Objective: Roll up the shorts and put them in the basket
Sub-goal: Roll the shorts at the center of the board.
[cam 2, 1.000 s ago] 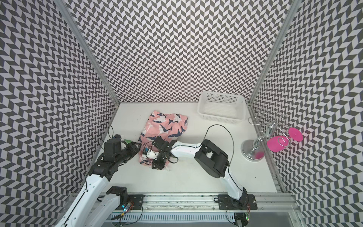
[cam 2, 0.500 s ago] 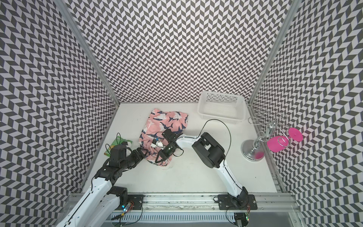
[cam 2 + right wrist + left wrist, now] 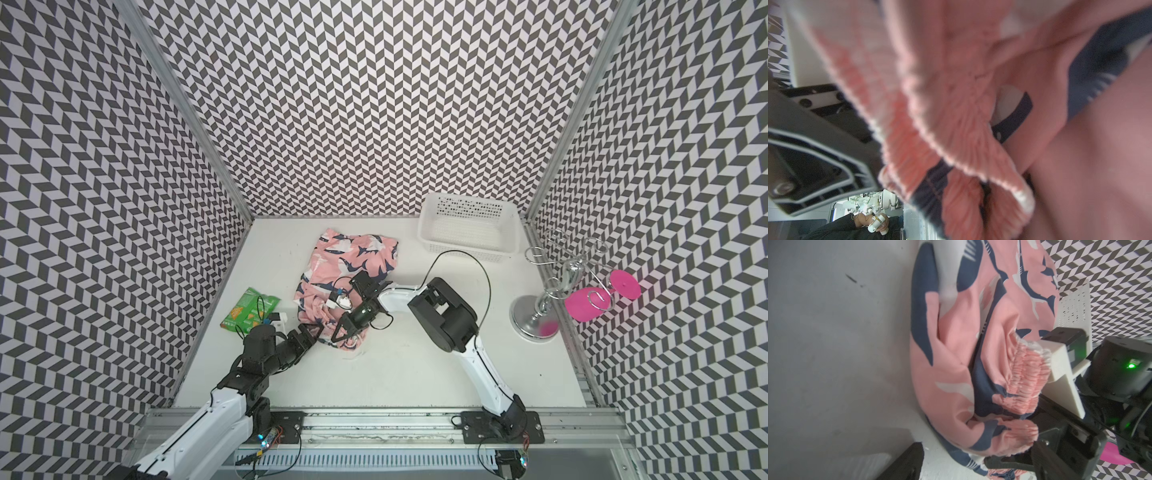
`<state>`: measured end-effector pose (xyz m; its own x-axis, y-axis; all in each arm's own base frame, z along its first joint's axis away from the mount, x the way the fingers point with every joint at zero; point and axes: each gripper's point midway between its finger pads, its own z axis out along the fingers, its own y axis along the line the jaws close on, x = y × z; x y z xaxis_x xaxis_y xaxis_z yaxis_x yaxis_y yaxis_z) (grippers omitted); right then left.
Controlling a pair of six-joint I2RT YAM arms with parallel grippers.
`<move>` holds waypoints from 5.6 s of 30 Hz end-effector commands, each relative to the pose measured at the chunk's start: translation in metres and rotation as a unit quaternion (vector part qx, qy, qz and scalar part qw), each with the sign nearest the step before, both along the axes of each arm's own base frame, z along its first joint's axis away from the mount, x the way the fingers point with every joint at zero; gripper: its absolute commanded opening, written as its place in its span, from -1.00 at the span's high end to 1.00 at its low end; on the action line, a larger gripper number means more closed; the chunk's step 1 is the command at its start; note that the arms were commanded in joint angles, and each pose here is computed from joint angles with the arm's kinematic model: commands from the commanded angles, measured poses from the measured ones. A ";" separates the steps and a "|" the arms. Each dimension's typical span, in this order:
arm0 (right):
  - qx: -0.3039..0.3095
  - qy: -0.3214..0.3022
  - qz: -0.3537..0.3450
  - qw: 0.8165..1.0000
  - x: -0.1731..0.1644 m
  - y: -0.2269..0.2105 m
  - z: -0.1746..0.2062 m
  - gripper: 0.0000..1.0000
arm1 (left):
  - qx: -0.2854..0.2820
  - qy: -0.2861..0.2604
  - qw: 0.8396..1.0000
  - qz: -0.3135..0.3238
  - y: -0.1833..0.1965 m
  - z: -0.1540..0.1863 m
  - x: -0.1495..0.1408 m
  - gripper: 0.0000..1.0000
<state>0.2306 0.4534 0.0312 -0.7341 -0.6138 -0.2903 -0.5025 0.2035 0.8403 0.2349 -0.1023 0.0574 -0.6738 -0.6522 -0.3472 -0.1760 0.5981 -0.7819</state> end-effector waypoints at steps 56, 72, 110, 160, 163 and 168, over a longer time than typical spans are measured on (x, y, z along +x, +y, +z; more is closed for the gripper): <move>-0.070 -0.698 -0.140 0.699 -0.017 -0.014 0.088 -0.26 | 0.009 0.113 0.994 0.006 -0.009 0.008 0.045 1.00; -0.109 -0.733 -0.128 0.659 -0.012 -0.010 0.048 -0.26 | -0.018 0.116 0.993 -0.003 -0.011 0.012 0.049 1.00; -0.092 -0.576 0.069 0.810 -0.026 0.011 -0.014 1.00 | 0.017 0.069 0.997 0.034 0.018 0.050 0.065 -0.56; 0.033 0.023 -0.020 0.999 0.007 0.003 -0.001 1.00 | -0.035 -0.031 0.999 0.025 0.007 0.024 0.018 -0.76; 0.034 0.033 -0.021 0.999 0.006 0.003 -0.003 1.00 | -0.030 -0.030 0.999 0.030 0.008 0.018 0.020 -0.76; 0.043 0.046 -0.021 0.998 0.005 0.004 0.001 1.00 | -0.016 -0.012 0.999 0.043 0.013 0.003 0.028 -0.67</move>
<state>0.2367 0.4579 0.0462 -0.7730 -0.5602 -0.2977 -0.4418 0.1386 0.8863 0.2502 -0.0916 0.0521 -0.6401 -0.7081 -0.2982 -0.2420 0.5542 -0.7965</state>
